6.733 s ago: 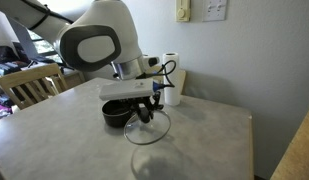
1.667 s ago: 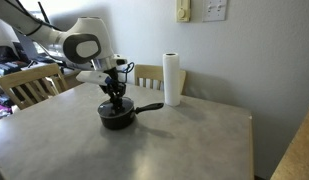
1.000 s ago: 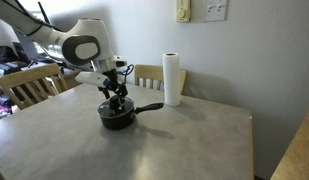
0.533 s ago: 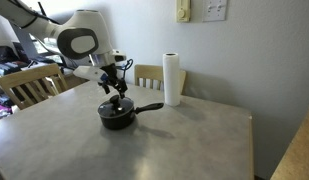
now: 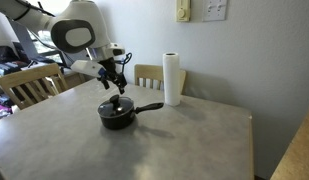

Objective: Put the lid on the black pot, remove the lid from the black pot, put the lid back on the black pot

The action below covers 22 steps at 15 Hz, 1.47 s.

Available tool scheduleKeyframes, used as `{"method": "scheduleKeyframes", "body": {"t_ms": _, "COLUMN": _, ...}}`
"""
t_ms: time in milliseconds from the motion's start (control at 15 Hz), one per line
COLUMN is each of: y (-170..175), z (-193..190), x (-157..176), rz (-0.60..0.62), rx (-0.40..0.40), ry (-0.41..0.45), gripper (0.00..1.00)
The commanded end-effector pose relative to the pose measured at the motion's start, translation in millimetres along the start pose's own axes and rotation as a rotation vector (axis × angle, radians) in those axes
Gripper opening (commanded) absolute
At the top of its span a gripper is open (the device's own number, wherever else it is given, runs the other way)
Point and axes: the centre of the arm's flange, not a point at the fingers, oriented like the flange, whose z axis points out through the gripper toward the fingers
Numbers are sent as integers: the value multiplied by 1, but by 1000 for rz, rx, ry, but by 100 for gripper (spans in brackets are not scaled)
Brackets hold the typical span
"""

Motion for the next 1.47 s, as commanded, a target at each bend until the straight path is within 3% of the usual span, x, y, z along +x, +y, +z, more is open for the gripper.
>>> {"method": "scheduleKeyframes", "body": {"t_ms": 0, "y": 4, "z": 2, "x": -11, "rz": -28, "rx": 13, "ry": 9, "gripper": 100}}
{"method": "scheduleKeyframes", "body": {"t_ms": 267, "y": 7, "z": 8, "x": -13, "rz": -110, "rx": 17, "ry": 6, "gripper": 100}}
{"method": "scheduleKeyframes", "body": {"t_ms": 733, "y": 2, "z": 15, "x": -22, "rz": -400, "rx": 46, "ry": -57, "gripper": 100}}
{"method": "scheduleKeyframes", "body": {"t_ms": 1400, "y": -8, "z": 27, "x": -16, "rz": -484, "rx": -51, "ry": -155, "gripper": 100}}
